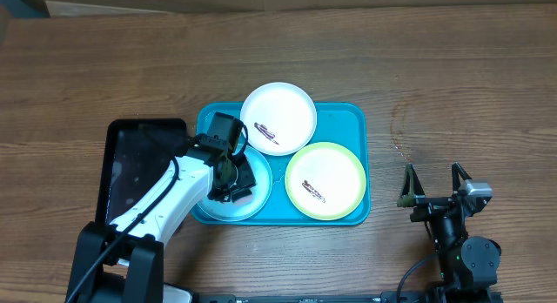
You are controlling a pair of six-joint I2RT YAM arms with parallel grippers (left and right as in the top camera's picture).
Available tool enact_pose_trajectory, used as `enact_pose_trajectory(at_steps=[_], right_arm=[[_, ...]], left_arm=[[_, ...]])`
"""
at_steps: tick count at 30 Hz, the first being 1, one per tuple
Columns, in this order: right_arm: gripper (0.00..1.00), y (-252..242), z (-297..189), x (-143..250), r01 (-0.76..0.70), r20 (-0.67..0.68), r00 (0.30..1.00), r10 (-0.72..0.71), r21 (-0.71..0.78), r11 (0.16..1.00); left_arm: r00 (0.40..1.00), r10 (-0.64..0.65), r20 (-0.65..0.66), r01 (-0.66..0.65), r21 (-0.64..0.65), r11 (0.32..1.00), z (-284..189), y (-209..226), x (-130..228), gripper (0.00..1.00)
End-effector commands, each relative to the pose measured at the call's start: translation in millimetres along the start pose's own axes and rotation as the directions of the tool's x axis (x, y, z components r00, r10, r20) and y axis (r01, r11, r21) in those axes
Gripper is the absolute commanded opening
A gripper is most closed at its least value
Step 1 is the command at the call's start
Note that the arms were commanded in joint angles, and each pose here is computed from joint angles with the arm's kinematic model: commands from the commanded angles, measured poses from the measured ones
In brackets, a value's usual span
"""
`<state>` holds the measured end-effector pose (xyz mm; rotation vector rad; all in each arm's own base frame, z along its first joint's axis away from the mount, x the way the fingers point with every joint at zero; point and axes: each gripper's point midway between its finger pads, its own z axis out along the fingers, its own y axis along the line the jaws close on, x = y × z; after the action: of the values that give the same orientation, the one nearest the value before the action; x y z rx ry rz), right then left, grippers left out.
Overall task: Clean dirty plates on tray and stack at the side
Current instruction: 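Place the sponge onto the light-blue plate with the left gripper, then reach the right gripper to the light-blue plate rim and grasp it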
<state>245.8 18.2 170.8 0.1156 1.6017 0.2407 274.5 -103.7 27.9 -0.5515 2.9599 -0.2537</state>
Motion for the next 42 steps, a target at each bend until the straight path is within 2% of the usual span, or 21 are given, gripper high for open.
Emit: enact_pose_trajectory(at_steps=[1, 5, 8, 11, 15, 18, 19, 25, 27, 28, 30, 33, 35, 38, 40, 42], right_arm=[[1.0, -2, 0, 1, 0.004, 0.006, 1.0, -0.004, 0.009, 1.0], [1.0, -2, 0, 1, 0.004, 0.006, 1.0, -0.004, 0.009, 1.0], [1.0, -2, 0, 1, 0.004, 0.006, 1.0, -0.004, 0.009, 1.0], [1.0, -2, 0, 1, 0.004, 0.006, 1.0, -0.004, 0.009, 1.0], [1.0, -2, 0, 1, 0.004, 0.006, 1.0, -0.004, 0.009, 1.0], [1.0, -2, 0, 1, 0.004, 0.006, 1.0, -0.004, 0.009, 1.0], [1.0, -2, 0, 1, 0.004, 0.006, 1.0, -0.004, 0.009, 1.0], [1.0, -2, 0, 1, 0.002, 0.007, 1.0, -0.002, 0.007, 1.0], [1.0, 13, -1, -8, -0.075, 0.032, 0.996, 0.077, -0.074, 0.994], [1.0, 32, -3, -14, -0.171, 0.021, 0.984, 0.178, -0.189, 0.967], [1.0, 72, -16, -14, -0.352, -0.113, 0.935, 0.336, -0.395, 0.849], [1.0, 94, -28, -21, -0.53, -0.246, 0.846, 0.473, -0.476, 0.702], [1.0, 101, -34, -35, -0.513, -0.221, 0.852, 0.474, -0.531, 0.674], [1.0, 116, -51, -67, -0.359, -0.092, 0.91, 0.403, -0.658, 0.662], [1.0, 123, -59, -83, -0.288, -0.045, 0.934, 0.355, -0.684, 0.67], [1.0, 128, -62, -93, -0.257, -0.06, 0.954, 0.294, -0.67, 0.696]], left_arm=[[1.0, 0.023, 0.01, -0.023, 0.024, 0.999, -1, -6, -1, 0.83], [0.994, 0.105, 0.018, -0.106, 0.062, 0.992, -17, -21, -10, 0.77], [0.988, 0.154, 0.036, -0.155, 0.034, 0.987, -48, -29, -24, 0.81], [0.987, 0.148, 0.064, -0.145, -0.046, 0.988, -92, -26, -40, 0.74], [0.986, 0.108, 0.125, -0.094, -0.114, 0.989, -152, -16, -59, 0.72], [0.986, 0.024, 0.164, -0.004, -0.124, 0.992, -182, -2, -70, 0.79], [0.985, -0.015, 0.17, 0.036, -0.12, 0.992, -186, 4, -73, 1.0], [0.98, -0.17, 0.107, 0.181, -0.096, 0.979, -185, 37, -73, 1.0], [0.977, -0.192, 0.089, 0.202, -0.118, 0.972, -182, 50, -71, 1.0], [0.977, -0.198, 0.08, 0.207, -0.129, 0.97, -180, 57, -71, 1.0], [0.974, -0.214, 0.069, 0.222, -0.14, 0.965, -176, 66, -70, 1.0], [0.962, -0.264, 0.065, 0.271, -0.146, 0.951, -172, 80, -72, 1.0], [0.954, -0.293, 0.06, 0.299, -0.146, 0.943, -171, 88, -72, 1.0], [0.945, -0.322, 0.058, 0.327, -0.158, 0.932, -173, 98, -72, 1.0], [0.944, -0.326, 0.058, 0.331, -0.171, 0.928, -174, 105, -72, 1.0], [0.946, -0.317, 0.061, 0.323, -0.178, 0.929, -175, 110, -73, 1.0]])
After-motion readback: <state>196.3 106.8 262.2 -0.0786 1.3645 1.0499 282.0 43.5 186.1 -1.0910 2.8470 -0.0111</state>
